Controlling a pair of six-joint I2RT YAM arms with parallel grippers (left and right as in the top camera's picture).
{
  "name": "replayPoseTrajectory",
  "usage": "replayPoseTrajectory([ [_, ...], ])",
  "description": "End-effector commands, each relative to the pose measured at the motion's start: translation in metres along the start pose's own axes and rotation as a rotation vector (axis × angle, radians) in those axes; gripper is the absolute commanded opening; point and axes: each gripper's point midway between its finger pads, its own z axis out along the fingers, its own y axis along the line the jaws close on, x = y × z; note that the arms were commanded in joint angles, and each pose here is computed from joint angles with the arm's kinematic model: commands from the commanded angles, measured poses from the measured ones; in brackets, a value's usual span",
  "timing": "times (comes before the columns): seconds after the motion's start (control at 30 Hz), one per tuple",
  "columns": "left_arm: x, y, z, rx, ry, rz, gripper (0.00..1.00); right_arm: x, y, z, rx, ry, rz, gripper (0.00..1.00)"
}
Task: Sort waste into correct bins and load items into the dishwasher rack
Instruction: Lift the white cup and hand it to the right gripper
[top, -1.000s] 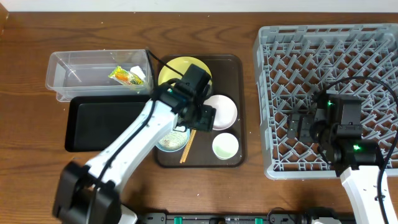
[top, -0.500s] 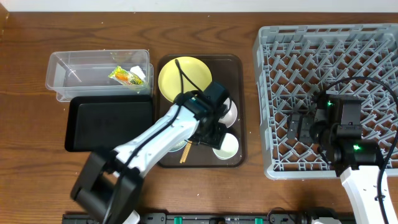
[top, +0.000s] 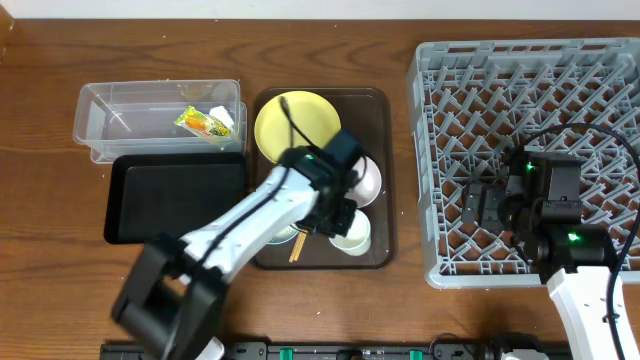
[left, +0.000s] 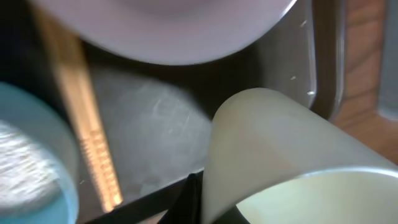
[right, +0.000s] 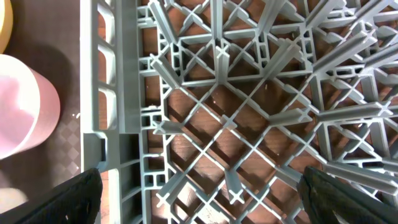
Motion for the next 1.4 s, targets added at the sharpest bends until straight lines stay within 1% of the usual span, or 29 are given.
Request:
replayPoseTrajectory([
  [0.0, -0.018, 0.003, -0.045, 0.065, -0.134, -0.030, 0.06, -0.012, 0.009, -0.004, -0.031, -0.038, 0.007, 0.99],
  [0.07, -0.026, 0.011, -0.064, 0.121, -0.190, -0.074, 0.06, -0.021, 0.018, -0.005, -0.085, -0.070, 0.073, 0.99],
  [0.13, -0.037, 0.019, -0.079, 0.192, -0.242, -0.118, 0.06, -0.031, 0.032, -0.007, -0.163, -0.103, 0.102, 0.99],
  [0.2, -0.052, 0.019, -0.096, 0.335, -0.296, -0.145, 0.06, -0.043, 0.051, -0.010, -0.276, -0.144, 0.081, 0.99],
  [0.23, -0.061, 0.018, -0.106, 0.431, -0.326, -0.150, 0.06, -0.047, 0.061, -0.012, -0.338, -0.159, 0.061, 0.99],
  [0.3, -0.075, 0.013, -0.125, 0.601, -0.374, -0.128, 0.06, -0.050, 0.081, -0.016, -0.455, -0.166, 0.002, 0.99],
  [0.33, -0.082, 0.009, -0.137, 0.709, -0.396, -0.100, 0.06, -0.049, 0.092, -0.018, -0.527, -0.159, -0.035, 0.99],
  [0.43, -0.088, 0.003, -0.155, 0.907, -0.404, -0.041, 0.06, -0.041, 0.122, -0.026, -0.732, -0.139, -0.153, 0.99],
  [0.5, -0.088, -0.001, -0.157, 0.994, -0.378, -0.025, 0.06, -0.035, 0.137, -0.032, -0.865, -0.129, -0.219, 0.98],
  [0.6, -0.087, -0.005, -0.153, 1.074, -0.331, -0.023, 0.06, -0.028, 0.154, -0.041, -1.043, -0.120, -0.277, 0.95],
  [0.67, -0.087, -0.007, -0.149, 1.119, -0.297, -0.025, 0.06, -0.026, 0.163, -0.044, -1.150, -0.114, -0.294, 0.95],
  [0.87, -0.086, -0.016, -0.139, 1.137, -0.254, -0.023, 0.06, -0.022, 0.182, -0.037, -1.286, -0.098, -0.342, 0.95],
  [1.07, -0.081, -0.030, -0.136, 1.142, -0.225, 0.005, 0.06, -0.021, 0.206, -0.032, -1.338, -0.117, -0.413, 0.96],
  [1.23, -0.079, -0.033, -0.135, 1.142, -0.217, 0.012, 0.06, -0.025, 0.220, -0.040, -1.369, -0.163, -0.463, 0.96],
  [1.37, -0.079, -0.033, -0.135, 1.142, -0.217, 0.012, 0.06, -0.032, 0.225, -0.046, -1.383, -0.207, -0.489, 0.94],
])
